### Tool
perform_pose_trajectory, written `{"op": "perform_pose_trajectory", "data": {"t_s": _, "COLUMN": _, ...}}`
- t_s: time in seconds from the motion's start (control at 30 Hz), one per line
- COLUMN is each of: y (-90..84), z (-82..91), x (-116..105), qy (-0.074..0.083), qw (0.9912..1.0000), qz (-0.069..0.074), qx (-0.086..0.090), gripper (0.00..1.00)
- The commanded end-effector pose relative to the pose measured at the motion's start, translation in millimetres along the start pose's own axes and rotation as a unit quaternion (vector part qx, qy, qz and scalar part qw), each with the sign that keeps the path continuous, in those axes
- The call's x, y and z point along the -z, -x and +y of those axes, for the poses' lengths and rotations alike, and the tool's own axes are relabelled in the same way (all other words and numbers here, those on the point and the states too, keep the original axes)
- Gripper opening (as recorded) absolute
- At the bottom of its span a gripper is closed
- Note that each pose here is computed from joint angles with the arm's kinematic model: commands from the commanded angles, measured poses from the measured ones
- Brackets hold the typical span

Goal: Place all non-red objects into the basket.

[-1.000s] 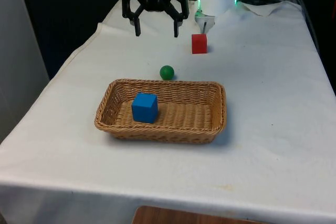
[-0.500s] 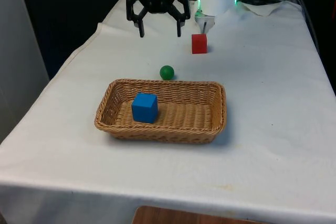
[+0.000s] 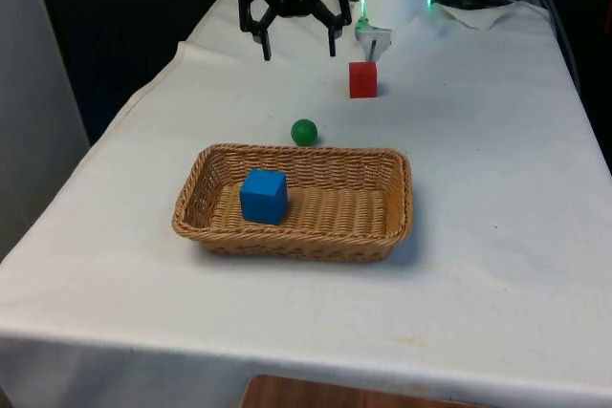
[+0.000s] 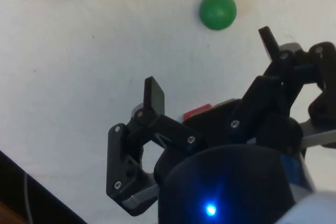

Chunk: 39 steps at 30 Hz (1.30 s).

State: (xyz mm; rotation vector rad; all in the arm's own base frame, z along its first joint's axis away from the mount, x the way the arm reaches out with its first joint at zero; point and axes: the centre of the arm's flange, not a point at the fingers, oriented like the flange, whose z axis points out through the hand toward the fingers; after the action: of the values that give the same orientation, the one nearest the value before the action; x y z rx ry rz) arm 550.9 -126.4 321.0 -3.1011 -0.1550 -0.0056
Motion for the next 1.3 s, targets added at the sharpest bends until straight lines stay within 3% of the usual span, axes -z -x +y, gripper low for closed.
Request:
{"op": "perform_pose_trajectory", "data": {"t_s": 0.0, "y": 5.6, "z": 0.5, "x": 0, "qy": 0.004, "qw": 0.99998, "qz": 0.004, "qx": 0.003, "gripper": 1.00}}
{"op": "perform_pose_trajectory", "data": {"t_s": 0.17, "y": 13.4, "z": -0.9, "x": -5, "qy": -0.003, "qw": 0.99999, "qz": 0.000, "qx": 0.004, "gripper": 1.00}}
{"op": "perform_pose_trajectory", "data": {"t_s": 0.3, "y": 27.1, "z": -1.1, "x": -17, "qy": 0.000, "qw": 0.99995, "qz": 0.006, "qx": 0.008, "gripper": 1.00}}
{"op": "perform_pose_trajectory", "data": {"t_s": 0.43, "y": 31.3, "z": -1.3, "x": -23, "qy": -0.001, "qw": 0.99996, "qz": 0.001, "qx": 0.008, "gripper": 1.00}}
{"op": "perform_pose_trajectory", "data": {"t_s": 0.63, "y": 41.7, "z": -2.8, "x": -38, "qy": 0.001, "qw": 0.99989, "qz": 0.008, "qx": 0.012, "gripper": 1.00}}
{"op": "perform_pose_trajectory", "data": {"t_s": 0.73, "y": 44.4, "z": -3.8, "x": -44, "qy": 0.002, "qw": 0.99988, "qz": 0.009, "qx": 0.013, "gripper": 1.00}}
{"op": "perform_pose_trajectory", "data": {"t_s": 0.77, "y": 45.4, "z": -2.8, "x": -44, "qy": 0.003, "qw": 0.99993, "qz": 0.003, "qx": 0.011, "gripper": 1.00}}
{"op": "perform_pose_trajectory", "data": {"t_s": 0.9, "y": 45.9, "z": -5.3, "x": -48, "qy": 0.004, "qw": 0.99987, "qz": 0.009, "qx": 0.013, "gripper": 1.00}}
{"op": "perform_pose_trajectory", "data": {"t_s": 1.1, "y": 46.6, "z": -4.9, "x": -52, "qy": 0.004, "qw": 0.99991, "qz": 0.000, "qx": 0.013, "gripper": 1.00}}
{"op": "perform_pose_trajectory", "data": {"t_s": 1.27, "y": 44.8, "z": -3.6, "x": -68, "qy": 0.004, "qw": 0.99993, "qz": 0.000, "qx": 0.011, "gripper": 1.00}}
